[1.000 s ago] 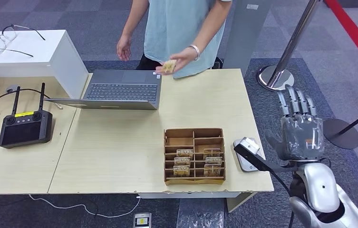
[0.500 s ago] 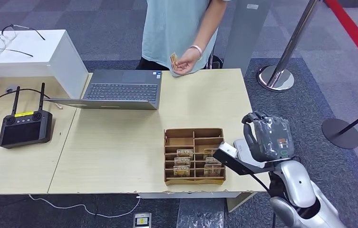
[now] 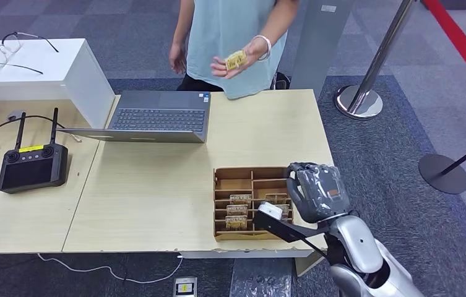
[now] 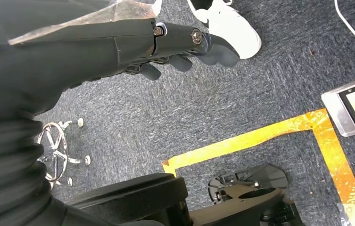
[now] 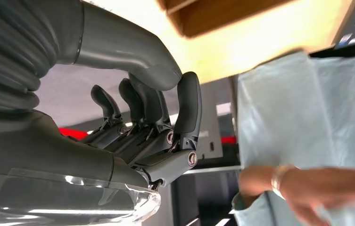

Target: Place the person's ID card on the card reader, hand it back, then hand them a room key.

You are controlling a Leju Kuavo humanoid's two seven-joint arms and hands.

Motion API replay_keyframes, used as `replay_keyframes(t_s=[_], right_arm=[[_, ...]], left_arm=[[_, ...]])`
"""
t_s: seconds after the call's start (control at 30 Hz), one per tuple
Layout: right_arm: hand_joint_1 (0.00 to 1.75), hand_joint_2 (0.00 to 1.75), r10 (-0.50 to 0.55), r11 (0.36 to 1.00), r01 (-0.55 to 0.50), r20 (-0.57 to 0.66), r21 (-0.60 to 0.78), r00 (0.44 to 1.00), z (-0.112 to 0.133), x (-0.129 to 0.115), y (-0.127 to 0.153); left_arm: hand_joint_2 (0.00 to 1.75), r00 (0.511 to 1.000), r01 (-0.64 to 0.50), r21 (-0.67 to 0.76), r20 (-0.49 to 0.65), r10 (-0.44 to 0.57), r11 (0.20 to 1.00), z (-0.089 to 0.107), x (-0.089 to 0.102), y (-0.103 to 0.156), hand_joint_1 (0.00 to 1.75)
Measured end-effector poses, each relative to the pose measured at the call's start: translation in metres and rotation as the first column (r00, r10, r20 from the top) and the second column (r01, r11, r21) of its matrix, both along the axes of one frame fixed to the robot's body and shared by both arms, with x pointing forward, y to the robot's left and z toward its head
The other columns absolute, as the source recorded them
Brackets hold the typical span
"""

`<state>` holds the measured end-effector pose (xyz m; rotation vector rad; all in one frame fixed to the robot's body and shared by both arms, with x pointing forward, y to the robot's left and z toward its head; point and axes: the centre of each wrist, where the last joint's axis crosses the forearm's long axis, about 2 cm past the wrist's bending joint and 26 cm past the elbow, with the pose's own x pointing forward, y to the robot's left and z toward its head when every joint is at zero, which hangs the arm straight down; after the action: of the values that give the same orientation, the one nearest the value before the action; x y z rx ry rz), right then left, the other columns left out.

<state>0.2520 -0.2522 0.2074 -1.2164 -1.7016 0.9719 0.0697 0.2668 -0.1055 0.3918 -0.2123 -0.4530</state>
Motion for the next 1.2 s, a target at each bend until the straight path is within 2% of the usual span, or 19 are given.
replay_keyframes(t_s=[0.13, 0.63, 0.87, 1.03, 1.2], right_arm=[[1.09, 1.75, 0.028, 1.0, -0.027, -0.037, 0.005, 0.999, -0.007, -0.001, 0.008], [1.08, 1.75, 0.087, 0.996, -0.087, -0.148, 0.003, 0.985, -0.031, -0.007, 0.027], [0.8, 1.75, 0.091, 0.996, -0.093, -0.169, -0.005, 0.981, -0.038, -0.007, 0.03], [0.71, 1.75, 0.094, 0.995, -0.097, -0.188, -0.006, 0.978, -0.042, -0.008, 0.031], [0.51, 1.75, 0.096, 0.995, -0.099, -0.206, -0.006, 0.974, -0.046, -0.009, 0.032]], left_arm=[[1.75, 1.0, 0.001, -0.001, 0.0, -0.001, 1.0, 0.0, 0.0, 0.0, 0.0], [1.75, 1.0, 0.008, -0.004, -0.002, -0.008, 1.0, 0.0, 0.0, 0.0, 0.0], [1.75, 1.0, 0.008, -0.004, -0.002, -0.008, 1.0, 0.0, 0.0, 0.0, 0.0], [1.75, 1.0, 0.008, -0.004, -0.002, -0.008, 1.0, 0.0, 0.0, 0.0, 0.0], [1.75, 1.0, 0.01, -0.007, -0.003, -0.01, 1.0, 0.0, 0.0, 0.0, 0.0]])
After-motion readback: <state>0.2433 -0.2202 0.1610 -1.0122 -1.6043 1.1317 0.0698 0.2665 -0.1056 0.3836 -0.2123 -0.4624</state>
